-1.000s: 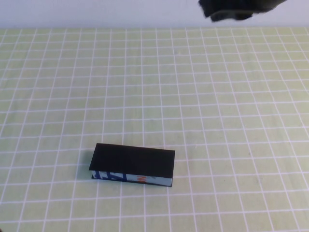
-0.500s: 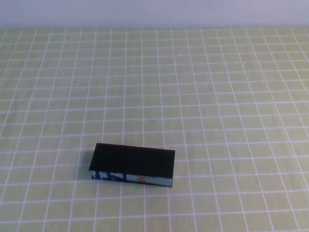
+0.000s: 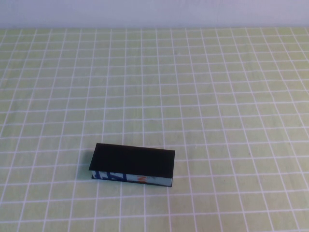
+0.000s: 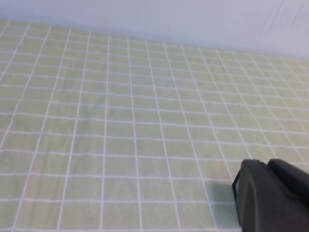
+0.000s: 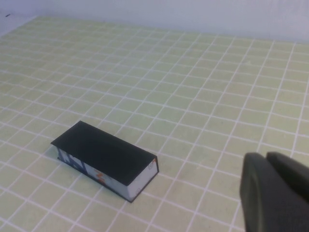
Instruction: Return glasses to glasses case
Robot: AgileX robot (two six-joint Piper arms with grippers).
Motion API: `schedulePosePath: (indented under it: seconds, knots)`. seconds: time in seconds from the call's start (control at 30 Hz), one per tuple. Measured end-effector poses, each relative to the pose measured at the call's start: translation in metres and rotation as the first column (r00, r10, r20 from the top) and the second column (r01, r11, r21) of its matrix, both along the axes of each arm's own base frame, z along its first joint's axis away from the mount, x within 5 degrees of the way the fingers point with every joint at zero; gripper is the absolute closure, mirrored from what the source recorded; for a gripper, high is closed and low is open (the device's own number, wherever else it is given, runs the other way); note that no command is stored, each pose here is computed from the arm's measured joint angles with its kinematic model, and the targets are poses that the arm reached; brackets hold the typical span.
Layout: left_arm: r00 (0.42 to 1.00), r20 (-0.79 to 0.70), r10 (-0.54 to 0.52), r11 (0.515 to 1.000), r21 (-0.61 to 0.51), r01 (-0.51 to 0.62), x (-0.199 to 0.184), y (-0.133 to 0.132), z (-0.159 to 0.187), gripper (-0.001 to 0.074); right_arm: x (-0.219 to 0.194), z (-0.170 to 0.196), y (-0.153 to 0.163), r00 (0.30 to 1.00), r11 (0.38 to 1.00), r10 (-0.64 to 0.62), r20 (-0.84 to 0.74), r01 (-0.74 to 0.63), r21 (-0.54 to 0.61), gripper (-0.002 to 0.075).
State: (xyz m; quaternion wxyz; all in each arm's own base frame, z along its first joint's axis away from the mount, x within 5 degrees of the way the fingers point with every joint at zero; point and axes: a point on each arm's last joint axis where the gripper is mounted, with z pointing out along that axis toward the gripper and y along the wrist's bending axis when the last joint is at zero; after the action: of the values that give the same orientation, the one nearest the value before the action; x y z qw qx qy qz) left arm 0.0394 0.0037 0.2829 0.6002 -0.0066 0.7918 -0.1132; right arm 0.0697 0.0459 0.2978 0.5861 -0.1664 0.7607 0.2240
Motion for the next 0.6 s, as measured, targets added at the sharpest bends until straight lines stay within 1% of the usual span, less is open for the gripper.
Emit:
schedulePosePath:
  seconds: [0.17, 0.6]
  knots:
    - [0.999, 0.042, -0.012, 1.000, -0.019, 0.013, 0.0008, -0.0016, 0.0036, 0.0736, -0.0003, -0.0001, -0.0002, 1.000, 1.000, -0.001, 0.017, 0.001, 0.017, 0.0742]
    - [0.999, 0.046, -0.014, 1.000, -0.020, 0.015, 0.0009, -0.0017, 0.0040, 0.0736, -0.0001, 0.0005, -0.0001, 1.000, 1.000, -0.002, 0.022, 0.001, 0.022, 0.0742]
